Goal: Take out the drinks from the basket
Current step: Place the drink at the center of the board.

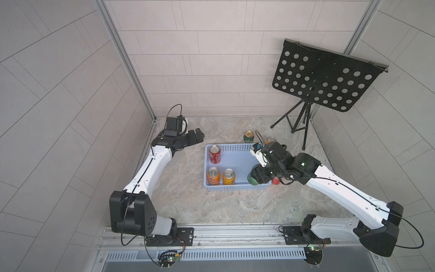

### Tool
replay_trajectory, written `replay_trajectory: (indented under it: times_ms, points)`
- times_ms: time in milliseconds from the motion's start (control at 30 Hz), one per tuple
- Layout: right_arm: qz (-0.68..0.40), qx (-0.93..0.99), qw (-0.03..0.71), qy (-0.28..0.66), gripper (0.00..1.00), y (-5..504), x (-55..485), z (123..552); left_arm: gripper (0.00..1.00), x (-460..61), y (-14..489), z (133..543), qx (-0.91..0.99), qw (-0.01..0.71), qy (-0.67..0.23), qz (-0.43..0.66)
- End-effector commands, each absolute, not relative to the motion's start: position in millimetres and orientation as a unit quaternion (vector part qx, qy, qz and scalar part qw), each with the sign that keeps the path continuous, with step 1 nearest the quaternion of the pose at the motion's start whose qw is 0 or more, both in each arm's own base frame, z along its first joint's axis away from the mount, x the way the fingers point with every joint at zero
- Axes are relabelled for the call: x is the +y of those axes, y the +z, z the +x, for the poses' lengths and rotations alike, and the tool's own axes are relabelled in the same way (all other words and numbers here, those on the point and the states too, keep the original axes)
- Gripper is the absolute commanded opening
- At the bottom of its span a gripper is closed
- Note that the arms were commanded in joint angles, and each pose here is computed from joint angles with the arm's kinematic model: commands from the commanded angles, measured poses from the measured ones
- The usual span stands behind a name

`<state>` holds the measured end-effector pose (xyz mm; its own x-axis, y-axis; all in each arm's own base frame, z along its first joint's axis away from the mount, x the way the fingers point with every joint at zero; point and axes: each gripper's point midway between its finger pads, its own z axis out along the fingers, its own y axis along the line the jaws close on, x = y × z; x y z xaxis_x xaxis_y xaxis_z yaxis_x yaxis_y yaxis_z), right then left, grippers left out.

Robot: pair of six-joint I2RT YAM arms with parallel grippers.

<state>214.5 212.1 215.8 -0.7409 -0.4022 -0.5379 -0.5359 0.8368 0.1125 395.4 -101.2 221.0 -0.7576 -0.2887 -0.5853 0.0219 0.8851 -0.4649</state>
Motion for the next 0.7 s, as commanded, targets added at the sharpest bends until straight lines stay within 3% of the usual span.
replay_trajectory:
  times_ms: [0, 267, 667]
  points:
    - [-0.255, 0.908, 0.292, 0.157, 0.0, 224, 225, 211, 1.0, -111, 235, 391, 0.9, 0.362, -0.237, -0.056]
    - [-0.287, 0.902, 0.283, 0.152, 0.0, 194, 235, 181, 1.0, -108, 234, 388, 0.903, 0.364, -0.221, -0.053]
    - [-0.295, 0.906, 0.259, 0.156, 0.0, 136, 247, 175, 1.0, -102, 231, 388, 0.907, 0.368, -0.2, -0.056]
